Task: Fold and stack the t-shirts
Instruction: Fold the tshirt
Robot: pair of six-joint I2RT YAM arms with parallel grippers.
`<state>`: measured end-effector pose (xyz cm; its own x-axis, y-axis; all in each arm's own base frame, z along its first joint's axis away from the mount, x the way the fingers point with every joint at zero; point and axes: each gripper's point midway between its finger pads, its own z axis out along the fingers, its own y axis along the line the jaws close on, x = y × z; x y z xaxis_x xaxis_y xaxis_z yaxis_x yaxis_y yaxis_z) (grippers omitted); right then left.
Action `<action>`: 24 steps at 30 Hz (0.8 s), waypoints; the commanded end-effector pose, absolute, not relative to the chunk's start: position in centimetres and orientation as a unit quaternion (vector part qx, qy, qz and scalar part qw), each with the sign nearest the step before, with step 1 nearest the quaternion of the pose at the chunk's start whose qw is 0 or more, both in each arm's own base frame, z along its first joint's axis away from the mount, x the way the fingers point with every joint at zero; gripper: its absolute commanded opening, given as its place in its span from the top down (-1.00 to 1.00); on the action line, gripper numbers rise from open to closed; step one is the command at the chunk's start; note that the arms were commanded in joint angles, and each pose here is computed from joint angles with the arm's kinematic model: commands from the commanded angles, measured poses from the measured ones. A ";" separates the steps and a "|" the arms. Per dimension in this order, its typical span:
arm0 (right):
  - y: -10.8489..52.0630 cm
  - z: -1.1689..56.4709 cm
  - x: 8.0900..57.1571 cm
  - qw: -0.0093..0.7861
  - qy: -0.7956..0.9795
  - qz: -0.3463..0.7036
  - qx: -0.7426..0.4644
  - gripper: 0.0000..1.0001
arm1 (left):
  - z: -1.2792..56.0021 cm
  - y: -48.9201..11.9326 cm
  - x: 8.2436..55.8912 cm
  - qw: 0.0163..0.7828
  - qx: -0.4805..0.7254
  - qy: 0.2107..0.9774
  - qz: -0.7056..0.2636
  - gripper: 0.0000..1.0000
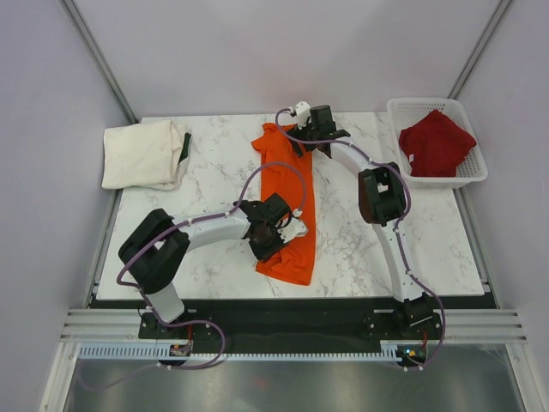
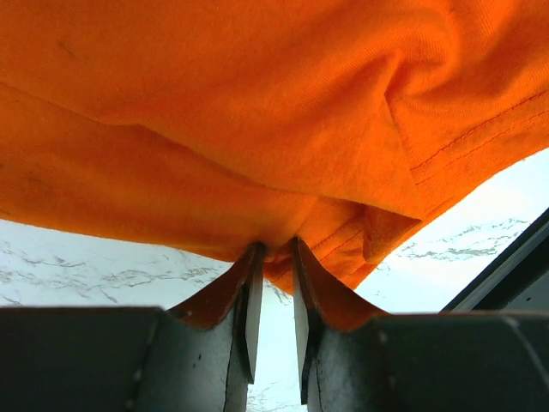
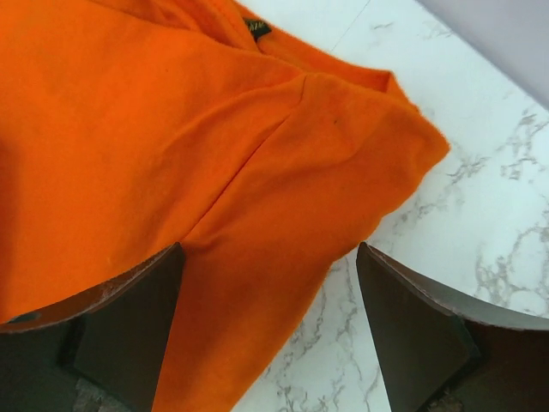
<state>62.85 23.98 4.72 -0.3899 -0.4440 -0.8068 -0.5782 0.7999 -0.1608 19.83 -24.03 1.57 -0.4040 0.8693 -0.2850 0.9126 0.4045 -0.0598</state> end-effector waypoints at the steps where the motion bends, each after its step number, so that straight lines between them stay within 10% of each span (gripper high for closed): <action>1: 24.4 3.7 63.7 0.458 0.829 0.055 -0.316 -0.81 | 0.1 -24.6 19.8 0.098 0.526 0.838 -0.110 0.45; 24: 24.6 2.3 65.0 0.467 0.825 0.021 -0.318 -0.85 | 3.0 -24.7 17.4 0.108 0.542 0.828 -0.098 0.50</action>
<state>64.94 25.24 4.08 -0.3425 -0.4761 -0.8099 -0.5582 0.7965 -0.2322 17.99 -25.28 2.09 -0.3682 0.8835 -0.2896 0.9279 0.3688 -0.0547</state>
